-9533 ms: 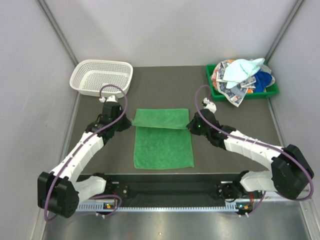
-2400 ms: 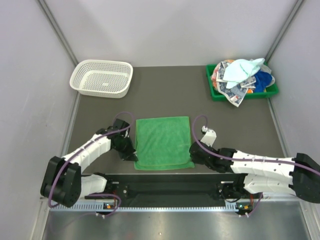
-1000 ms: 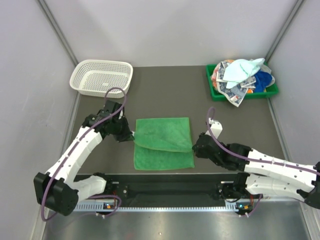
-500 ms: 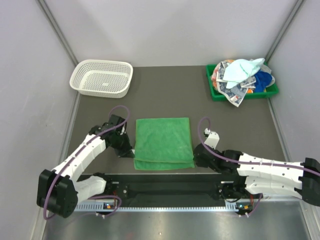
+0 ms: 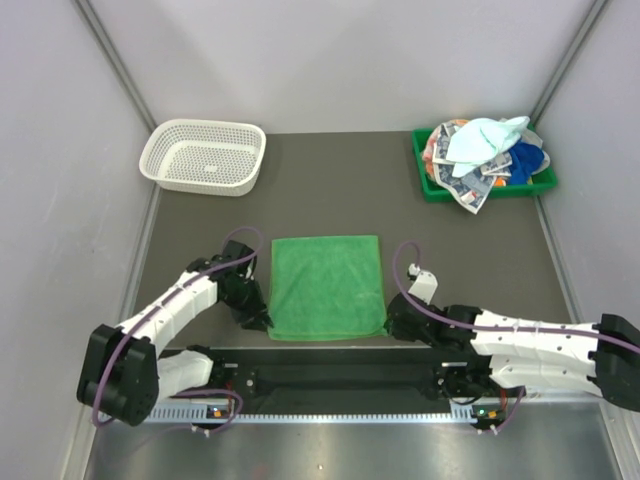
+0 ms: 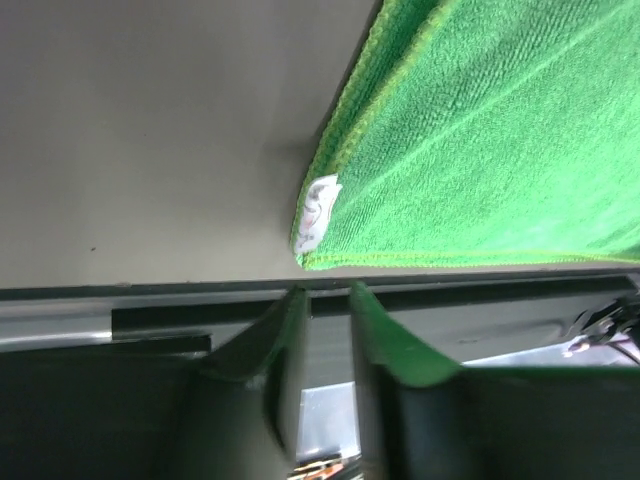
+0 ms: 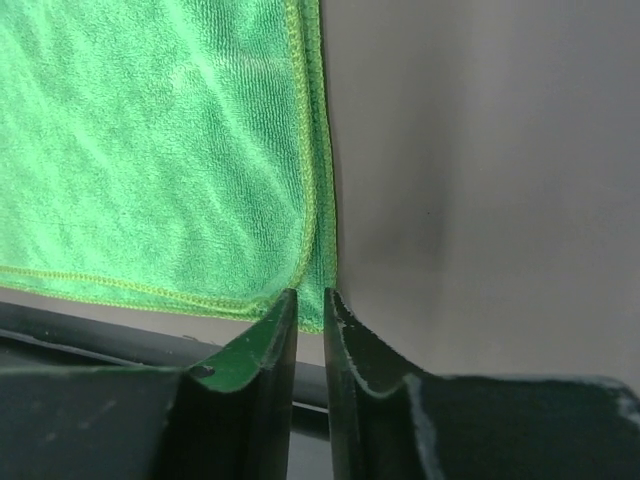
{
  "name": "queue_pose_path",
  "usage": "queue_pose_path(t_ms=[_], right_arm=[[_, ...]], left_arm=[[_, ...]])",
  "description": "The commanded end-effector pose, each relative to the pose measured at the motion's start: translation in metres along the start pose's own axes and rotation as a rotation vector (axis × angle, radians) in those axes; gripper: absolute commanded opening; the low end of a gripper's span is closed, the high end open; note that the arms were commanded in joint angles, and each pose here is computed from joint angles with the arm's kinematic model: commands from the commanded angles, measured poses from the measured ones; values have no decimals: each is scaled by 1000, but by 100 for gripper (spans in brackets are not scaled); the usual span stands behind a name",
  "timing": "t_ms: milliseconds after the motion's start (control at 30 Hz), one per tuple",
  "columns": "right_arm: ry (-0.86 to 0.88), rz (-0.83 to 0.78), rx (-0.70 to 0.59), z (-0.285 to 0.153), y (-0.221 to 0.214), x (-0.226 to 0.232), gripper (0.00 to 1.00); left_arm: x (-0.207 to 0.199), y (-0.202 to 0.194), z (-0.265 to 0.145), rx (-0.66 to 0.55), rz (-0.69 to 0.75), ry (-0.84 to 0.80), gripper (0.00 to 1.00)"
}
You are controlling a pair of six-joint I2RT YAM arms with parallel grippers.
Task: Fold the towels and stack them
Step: Fold the towel
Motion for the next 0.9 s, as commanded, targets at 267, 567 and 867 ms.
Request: queue_pose_path(t_ms=[267, 567, 867], right_arm=[[25, -27, -152, -19, 52, 25, 22], [30, -67, -43, 14, 20, 27, 18], [6, -19, 26, 24, -18, -10, 18]], left_arm=[[-50, 43, -45, -200, 86, -78, 38], [-110, 102, -15, -259, 76, -127, 33], [-120, 142, 35, -256, 24, -33, 31]])
Point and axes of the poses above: each gripper's point midway between its finger pads, its own z axis out along the fingers, its own x axis along the line the jaws close on, y = z × x, the point moved 4 cm from there along -z, back along the fingers, and after that the axes turned 9 degrees about -z, right-handed, at the moved point
